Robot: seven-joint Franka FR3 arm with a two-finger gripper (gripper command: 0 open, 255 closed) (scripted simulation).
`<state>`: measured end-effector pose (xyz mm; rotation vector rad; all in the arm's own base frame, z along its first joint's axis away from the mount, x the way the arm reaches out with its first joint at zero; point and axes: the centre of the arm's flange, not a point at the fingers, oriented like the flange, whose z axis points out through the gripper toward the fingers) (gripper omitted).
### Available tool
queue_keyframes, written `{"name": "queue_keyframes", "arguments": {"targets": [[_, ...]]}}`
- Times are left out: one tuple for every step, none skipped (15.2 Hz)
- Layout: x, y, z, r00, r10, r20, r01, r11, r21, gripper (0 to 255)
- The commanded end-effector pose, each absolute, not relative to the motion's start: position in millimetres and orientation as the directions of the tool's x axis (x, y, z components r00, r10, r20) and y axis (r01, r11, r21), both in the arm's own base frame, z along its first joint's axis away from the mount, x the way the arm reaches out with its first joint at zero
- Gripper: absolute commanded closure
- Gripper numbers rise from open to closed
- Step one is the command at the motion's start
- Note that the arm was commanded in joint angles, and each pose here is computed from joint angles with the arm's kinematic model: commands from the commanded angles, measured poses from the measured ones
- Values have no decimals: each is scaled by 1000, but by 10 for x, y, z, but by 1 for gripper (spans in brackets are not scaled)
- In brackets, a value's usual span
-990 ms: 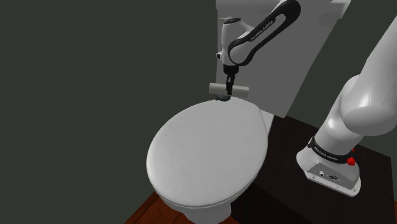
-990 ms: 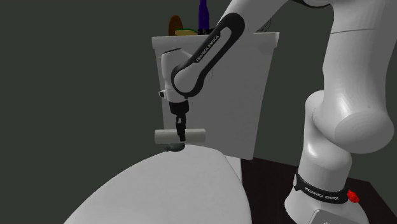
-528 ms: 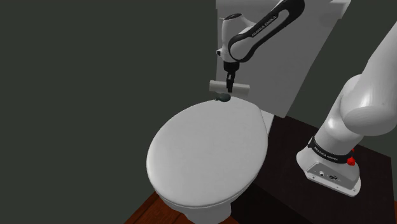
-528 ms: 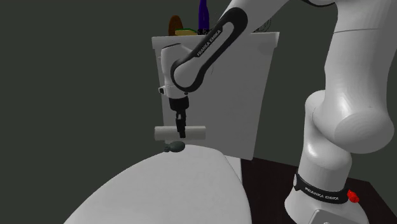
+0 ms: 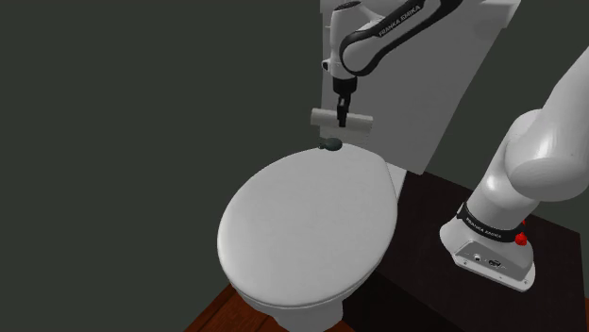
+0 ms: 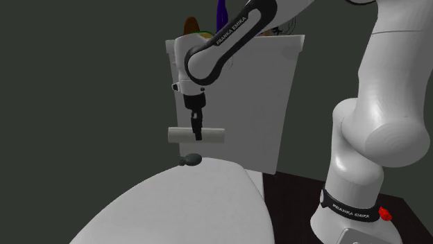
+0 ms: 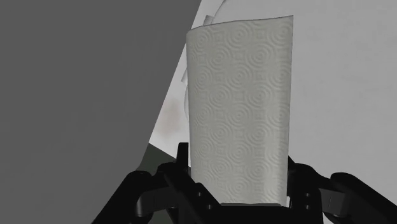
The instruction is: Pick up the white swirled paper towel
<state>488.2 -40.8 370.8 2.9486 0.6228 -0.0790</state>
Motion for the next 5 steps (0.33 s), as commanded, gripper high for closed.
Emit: {"name": "queue_keyframes", "arguments": {"targets": [[4878, -408, 3815, 914, 399, -78, 406, -907, 113, 255], [4878, -408, 3868, 914, 399, -78, 406, -907, 113, 255], [4878, -408, 3921, 914, 399, -78, 406, -907, 113, 255], [4878, -408, 3929, 914, 399, -78, 406, -907, 113, 255], [4878, -408, 3929, 914, 399, -78, 406, -907, 113, 255]]}}
